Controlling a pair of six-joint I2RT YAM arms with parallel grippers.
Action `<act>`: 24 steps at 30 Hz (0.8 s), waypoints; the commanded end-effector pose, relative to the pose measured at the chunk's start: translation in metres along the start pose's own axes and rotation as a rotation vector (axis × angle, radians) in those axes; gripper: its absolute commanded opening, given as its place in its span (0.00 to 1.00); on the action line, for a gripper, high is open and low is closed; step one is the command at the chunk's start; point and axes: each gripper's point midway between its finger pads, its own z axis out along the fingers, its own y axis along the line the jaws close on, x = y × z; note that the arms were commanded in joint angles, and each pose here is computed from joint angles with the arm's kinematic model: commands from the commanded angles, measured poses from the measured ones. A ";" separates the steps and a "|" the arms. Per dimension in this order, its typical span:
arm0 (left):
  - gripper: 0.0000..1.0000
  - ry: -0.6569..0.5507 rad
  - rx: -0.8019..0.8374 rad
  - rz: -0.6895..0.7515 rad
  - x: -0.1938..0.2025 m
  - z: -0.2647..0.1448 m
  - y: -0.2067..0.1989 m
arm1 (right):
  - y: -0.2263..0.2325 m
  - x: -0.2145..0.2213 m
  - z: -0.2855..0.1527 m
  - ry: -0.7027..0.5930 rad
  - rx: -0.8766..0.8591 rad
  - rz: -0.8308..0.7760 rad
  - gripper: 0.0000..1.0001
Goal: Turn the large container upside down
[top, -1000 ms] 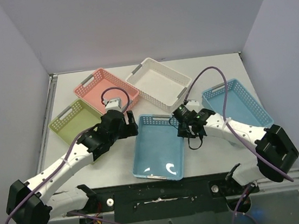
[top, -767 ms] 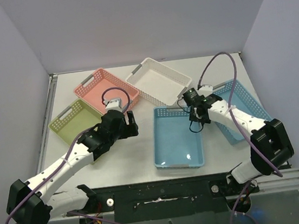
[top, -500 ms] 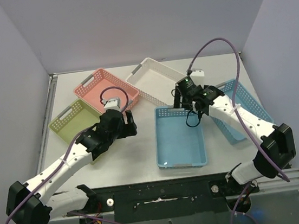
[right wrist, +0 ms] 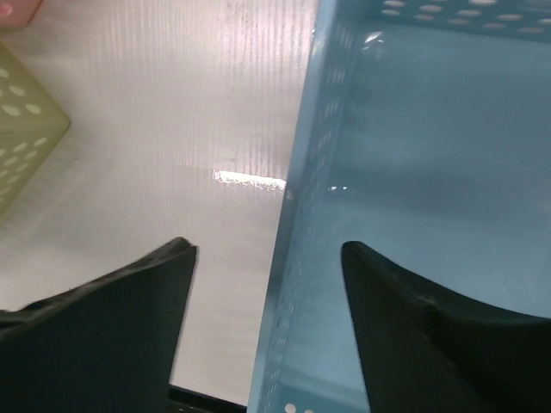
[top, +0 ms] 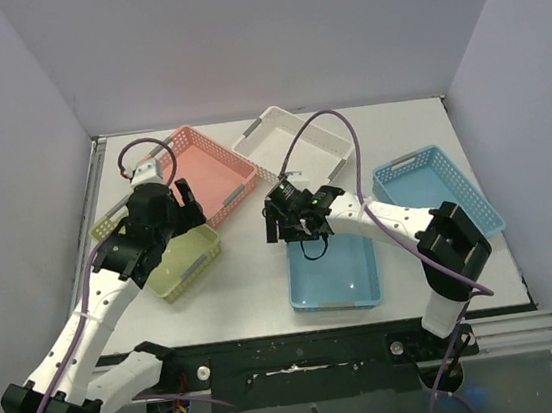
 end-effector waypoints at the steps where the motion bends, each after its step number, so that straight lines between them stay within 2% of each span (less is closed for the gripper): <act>1: 0.76 0.006 0.029 0.014 -0.009 -0.009 -0.002 | 0.029 -0.005 0.001 -0.020 -0.101 0.034 0.60; 4: 0.75 0.015 0.041 0.005 -0.007 -0.008 -0.004 | 0.031 0.003 0.009 0.007 -0.096 0.029 0.44; 6: 0.75 0.015 0.046 0.002 -0.008 -0.008 -0.006 | 0.033 0.007 0.011 0.016 -0.097 0.028 0.30; 8: 0.75 0.008 0.046 0.008 -0.012 -0.009 -0.006 | 0.037 0.007 0.008 0.019 -0.110 0.028 0.12; 10: 0.75 -0.007 0.044 0.015 -0.020 -0.012 -0.005 | 0.044 0.004 0.000 0.013 -0.138 0.019 0.00; 13: 0.76 -0.022 0.049 0.036 -0.031 -0.014 -0.006 | 0.067 -0.006 -0.017 0.001 -0.247 -0.001 0.00; 17: 0.76 -0.038 0.034 0.037 -0.052 -0.015 -0.004 | 0.112 -0.020 -0.047 -0.020 -0.482 -0.016 0.00; 20: 0.76 -0.028 0.078 -0.031 -0.072 -0.021 -0.001 | 0.147 -0.029 -0.068 -0.010 -0.658 -0.022 0.00; 24: 0.76 -0.041 0.082 -0.078 -0.089 -0.034 0.001 | 0.181 -0.047 -0.086 -0.005 -0.795 -0.039 0.00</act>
